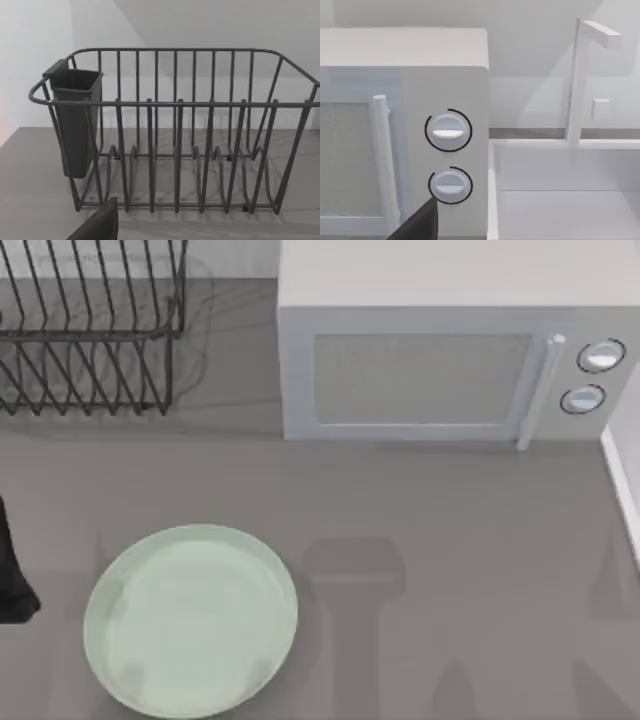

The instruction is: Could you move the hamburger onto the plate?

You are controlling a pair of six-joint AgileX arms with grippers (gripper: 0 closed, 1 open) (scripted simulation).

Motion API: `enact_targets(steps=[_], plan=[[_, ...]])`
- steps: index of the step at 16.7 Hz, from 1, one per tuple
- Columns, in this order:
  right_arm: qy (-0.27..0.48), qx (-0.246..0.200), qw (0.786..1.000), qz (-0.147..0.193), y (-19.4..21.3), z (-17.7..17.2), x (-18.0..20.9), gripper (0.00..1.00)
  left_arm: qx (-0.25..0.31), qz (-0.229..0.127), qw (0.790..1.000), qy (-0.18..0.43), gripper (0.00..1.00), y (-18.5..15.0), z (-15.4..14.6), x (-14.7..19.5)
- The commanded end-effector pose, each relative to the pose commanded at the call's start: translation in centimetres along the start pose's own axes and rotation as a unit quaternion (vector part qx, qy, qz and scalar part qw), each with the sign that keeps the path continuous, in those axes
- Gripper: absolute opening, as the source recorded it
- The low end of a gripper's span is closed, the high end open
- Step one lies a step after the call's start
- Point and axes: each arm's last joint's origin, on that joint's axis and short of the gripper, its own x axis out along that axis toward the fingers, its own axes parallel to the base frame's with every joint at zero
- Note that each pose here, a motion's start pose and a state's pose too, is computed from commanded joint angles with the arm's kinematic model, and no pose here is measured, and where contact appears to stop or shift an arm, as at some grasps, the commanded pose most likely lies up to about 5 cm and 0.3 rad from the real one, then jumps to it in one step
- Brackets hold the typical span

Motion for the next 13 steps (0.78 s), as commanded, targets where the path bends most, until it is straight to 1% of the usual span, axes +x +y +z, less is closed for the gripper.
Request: enact_targets(steps=[3,6,8,10,11,13], plan=[[0.000,0.000,1.000,0.000,0.0,0.0,0.0,1.00,0.002,0.002,1.000,0.005,1.00,0.0,0.1,0.0],[0.000,0.000,1.000,0.000,0.0,0.0,0.0,1.00,0.021,0.016,0.998,0.052,1.00,0.4,1.2,0.2],[0.000,0.000,1.000,0.000,0.0,0.0,0.0,1.00,0.040,0.027,0.993,0.109,1.00,0.7,2.3,0.7],[0.000,0.000,1.000,0.000,0.0,0.0,0.0,1.00,0.059,0.035,0.980,0.189,1.00,1.2,3.2,1.7],[0.000,0.000,1.000,0.000,0.0,0.0,0.0,1.00,0.067,0.037,0.969,0.236,1.00,1.6,3.5,2.5],[0.000,0.000,1.000,0.000,0.0,0.0,0.0,1.00,0.079,0.036,0.938,0.337,1.00,2.4,3.8,4.2]])
